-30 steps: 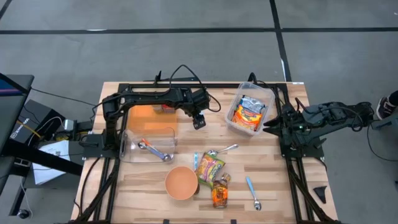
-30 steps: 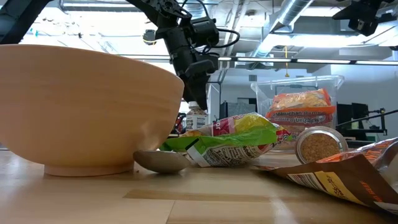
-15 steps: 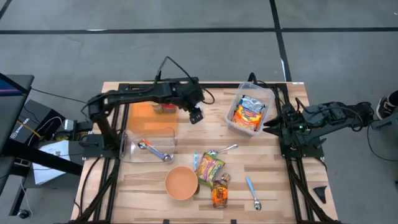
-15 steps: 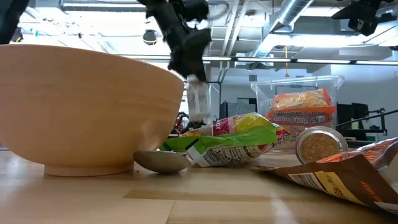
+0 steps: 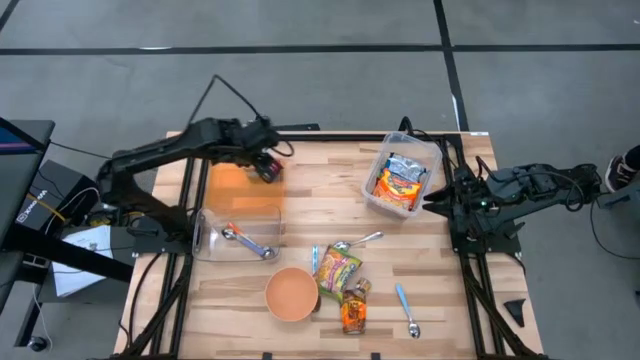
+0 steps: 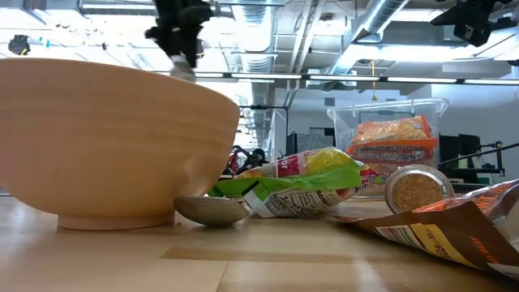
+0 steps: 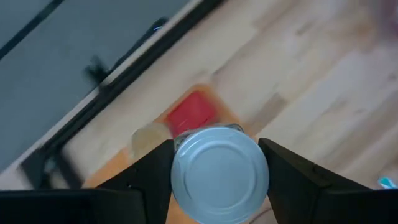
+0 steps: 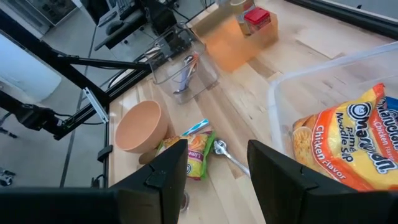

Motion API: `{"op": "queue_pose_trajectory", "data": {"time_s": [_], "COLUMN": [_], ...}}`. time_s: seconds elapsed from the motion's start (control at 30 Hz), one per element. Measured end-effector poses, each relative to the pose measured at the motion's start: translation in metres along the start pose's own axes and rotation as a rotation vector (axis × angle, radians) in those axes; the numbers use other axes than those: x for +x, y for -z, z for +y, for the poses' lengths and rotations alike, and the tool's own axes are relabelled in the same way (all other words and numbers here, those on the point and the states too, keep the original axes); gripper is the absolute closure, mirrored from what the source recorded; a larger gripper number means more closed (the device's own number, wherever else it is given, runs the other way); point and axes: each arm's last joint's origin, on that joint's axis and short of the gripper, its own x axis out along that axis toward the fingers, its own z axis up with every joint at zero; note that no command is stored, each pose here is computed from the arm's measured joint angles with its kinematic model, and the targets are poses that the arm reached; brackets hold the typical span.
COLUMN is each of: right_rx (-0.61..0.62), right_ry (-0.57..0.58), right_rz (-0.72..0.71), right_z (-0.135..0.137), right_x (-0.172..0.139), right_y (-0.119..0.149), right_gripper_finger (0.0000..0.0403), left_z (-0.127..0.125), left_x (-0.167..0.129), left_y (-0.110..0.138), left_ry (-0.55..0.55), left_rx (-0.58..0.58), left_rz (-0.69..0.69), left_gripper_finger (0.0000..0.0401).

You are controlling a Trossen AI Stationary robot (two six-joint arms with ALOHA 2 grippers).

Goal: Pick & Place Food Item
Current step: Put the white seasoning bottle into the orange bin

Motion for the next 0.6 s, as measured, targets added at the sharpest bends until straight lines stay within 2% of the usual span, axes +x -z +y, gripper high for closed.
{"op": "queue_pose_trajectory", "data": {"time_s": [0.17,0.33,0.43,0.6], "right_rx": [-0.008,-0.010,-0.011,-0.010], "right_ry": [0.004,0.009,0.009,0.021], "right_rz": [0.000,0.003,0.002,0.016], "right_z": [0.000,-0.001,-0.001,-0.002], "right_x": [0.000,0.000,0.000,0.000], "right_y": [0.000,0.000,0.000,0.002], "right_gripper_finger": [0.0240,0.0240,0.0240,0.0240], "left_z": [0.018,0.026,0.030,0.036], "left_x": [-0.018,-0.021,-0.012,0.017], "left_y": [0.015,0.022,0.026,0.042], "left_ry": [-0.090,-0.178,-0.213,-0.270], "left_rx": [-0.141,-0.247,-0.296,-0.308], "left_rz": [0.023,0.051,0.082,0.151], "left_gripper_finger": [0.0204,0.0204,0.0204,0.0204]}}
